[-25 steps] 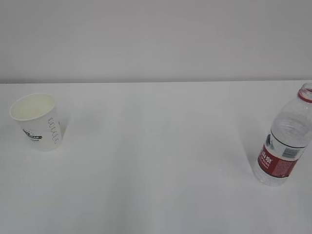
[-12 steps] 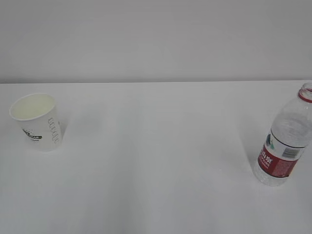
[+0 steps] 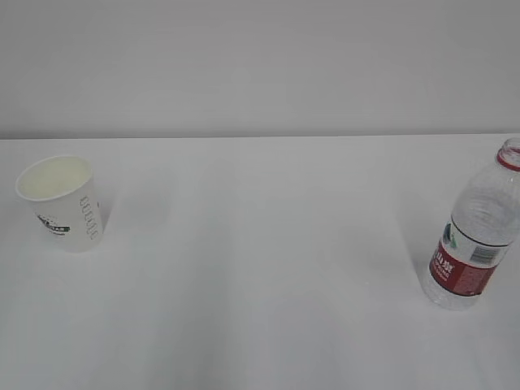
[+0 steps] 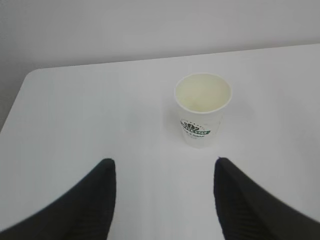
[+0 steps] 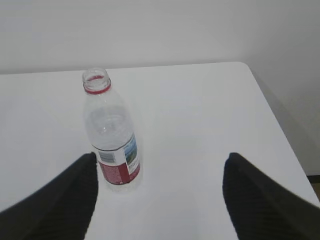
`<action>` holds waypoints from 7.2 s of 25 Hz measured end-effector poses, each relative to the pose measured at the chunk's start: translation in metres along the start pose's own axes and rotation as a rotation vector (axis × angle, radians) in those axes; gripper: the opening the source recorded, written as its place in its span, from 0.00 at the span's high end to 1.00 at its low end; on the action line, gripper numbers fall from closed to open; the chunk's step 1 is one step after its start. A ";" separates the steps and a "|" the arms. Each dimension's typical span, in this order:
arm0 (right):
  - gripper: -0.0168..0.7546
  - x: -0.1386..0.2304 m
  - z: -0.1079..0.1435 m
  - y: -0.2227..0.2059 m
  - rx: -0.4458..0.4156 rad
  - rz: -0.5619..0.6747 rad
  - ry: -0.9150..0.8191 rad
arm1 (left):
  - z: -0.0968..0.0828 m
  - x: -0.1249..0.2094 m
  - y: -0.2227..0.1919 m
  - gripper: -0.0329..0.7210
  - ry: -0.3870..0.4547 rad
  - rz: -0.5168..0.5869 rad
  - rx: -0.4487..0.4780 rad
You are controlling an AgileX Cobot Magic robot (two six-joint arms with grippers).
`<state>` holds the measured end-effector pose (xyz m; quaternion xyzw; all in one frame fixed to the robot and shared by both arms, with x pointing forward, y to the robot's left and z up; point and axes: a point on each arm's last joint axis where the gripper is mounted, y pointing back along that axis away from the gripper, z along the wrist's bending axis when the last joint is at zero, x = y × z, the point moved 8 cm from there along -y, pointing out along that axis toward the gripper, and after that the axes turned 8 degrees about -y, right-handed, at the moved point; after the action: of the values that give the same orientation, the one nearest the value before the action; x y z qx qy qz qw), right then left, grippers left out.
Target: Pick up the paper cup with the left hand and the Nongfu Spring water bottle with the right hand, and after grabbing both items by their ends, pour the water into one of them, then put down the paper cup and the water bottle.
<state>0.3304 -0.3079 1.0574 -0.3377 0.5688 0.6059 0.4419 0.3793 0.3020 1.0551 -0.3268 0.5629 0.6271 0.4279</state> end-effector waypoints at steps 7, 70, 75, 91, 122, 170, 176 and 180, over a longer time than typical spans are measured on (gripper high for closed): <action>0.22 -0.024 0.012 -0.032 -0.034 -0.018 -0.008 | 0.004 -0.014 -0.013 0.36 -0.027 -0.043 -0.020; 0.22 -0.059 0.041 -0.123 -0.149 -0.347 0.177 | -0.038 -0.001 -0.120 0.32 -0.106 -0.262 0.105; 0.22 -0.054 0.042 -0.134 -0.153 -0.317 0.186 | -0.040 0.003 -0.141 0.31 -0.065 -0.253 0.108; 0.22 -0.047 0.051 -0.161 -0.200 -0.317 0.193 | -0.050 0.024 -0.185 0.31 -0.041 -0.235 0.131; 0.22 0.033 0.045 -0.161 -0.246 -0.206 0.110 | -0.066 0.025 -0.195 0.31 -0.052 -0.283 0.211; 0.22 0.124 0.032 -0.225 -0.202 0.026 -0.013 | -0.076 0.073 -0.201 0.31 -0.002 -0.221 0.243; 0.22 0.125 0.035 -0.224 -0.220 0.027 0.020 | -0.077 0.084 -0.198 0.31 0.001 -0.189 0.246; 0.22 0.130 0.034 -0.226 -0.218 0.049 0.023 | -0.077 0.093 -0.193 0.31 0.003 -0.161 0.247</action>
<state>0.4917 -0.2628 0.8544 -0.3766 0.5125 0.6711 0.3809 0.5099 0.2421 0.8783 -0.3167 0.6085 0.5160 0.5130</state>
